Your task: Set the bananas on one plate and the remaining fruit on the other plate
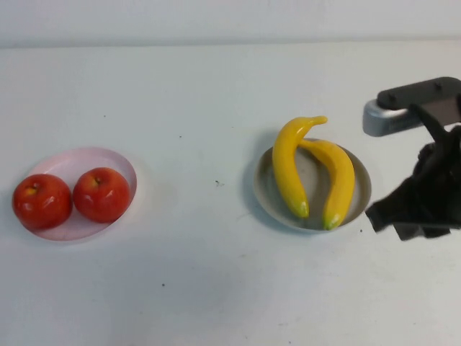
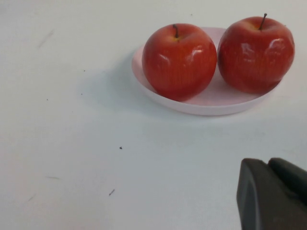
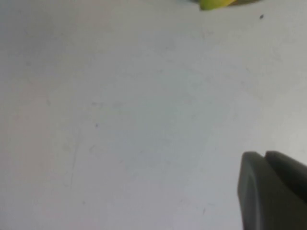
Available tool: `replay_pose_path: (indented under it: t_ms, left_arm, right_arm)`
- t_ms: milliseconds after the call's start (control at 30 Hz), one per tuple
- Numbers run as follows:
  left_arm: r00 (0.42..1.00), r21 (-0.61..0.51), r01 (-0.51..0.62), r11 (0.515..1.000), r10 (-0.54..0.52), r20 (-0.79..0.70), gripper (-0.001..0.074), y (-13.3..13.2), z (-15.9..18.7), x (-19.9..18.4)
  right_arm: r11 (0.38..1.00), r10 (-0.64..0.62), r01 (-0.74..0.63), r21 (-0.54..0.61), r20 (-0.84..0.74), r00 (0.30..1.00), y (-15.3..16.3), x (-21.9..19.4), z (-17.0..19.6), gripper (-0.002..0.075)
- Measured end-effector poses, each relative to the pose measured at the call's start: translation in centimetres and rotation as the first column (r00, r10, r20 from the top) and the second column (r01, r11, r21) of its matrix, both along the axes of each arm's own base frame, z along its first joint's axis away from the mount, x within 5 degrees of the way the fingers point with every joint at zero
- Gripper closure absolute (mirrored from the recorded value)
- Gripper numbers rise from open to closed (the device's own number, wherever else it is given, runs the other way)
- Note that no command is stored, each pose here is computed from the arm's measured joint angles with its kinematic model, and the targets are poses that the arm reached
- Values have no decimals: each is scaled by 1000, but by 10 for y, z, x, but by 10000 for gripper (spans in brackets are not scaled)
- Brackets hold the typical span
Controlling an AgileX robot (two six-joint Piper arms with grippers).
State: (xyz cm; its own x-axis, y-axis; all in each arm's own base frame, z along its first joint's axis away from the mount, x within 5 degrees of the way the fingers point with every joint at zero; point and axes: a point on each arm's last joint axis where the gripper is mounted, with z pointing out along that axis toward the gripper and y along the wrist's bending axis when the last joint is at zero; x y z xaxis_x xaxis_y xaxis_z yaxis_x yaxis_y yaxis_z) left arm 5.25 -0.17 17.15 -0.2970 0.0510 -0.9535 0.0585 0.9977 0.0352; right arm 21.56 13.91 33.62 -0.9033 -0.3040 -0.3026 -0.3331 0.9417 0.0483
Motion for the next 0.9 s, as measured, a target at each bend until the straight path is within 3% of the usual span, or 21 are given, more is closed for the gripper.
replay_pose_path:
  t_ms: [267, 433, 567, 733, 900]
  left_arm:
    - [1000, 0, 0, 1000, 0, 0, 734, 0, 0, 0]
    - [1000, 0, 0, 1000, 0, 0, 734, 0, 0, 0]
    - [1000, 0, 0, 1000, 0, 0, 734, 0, 0, 0]
    - [1000, 0, 0, 1000, 0, 0, 734, 0, 0, 0]
    - [1000, 0, 0, 1000, 0, 0, 734, 0, 0, 0]
  right_arm:
    - [985, 106, -105, 135, -5, 994, -16, -48, 10, 741]
    - [951, 283, -289, 105, 73, 956, -20, -57, 17, 741]
    - [935, 337, -344, 83, 89, 937, -21, -59, 9, 741]
    - [945, 288, -310, 104, 187, 939, -27, -57, -14, 741]
    - [969, 34, -140, 205, 449, 893, -67, -68, -31, 741]
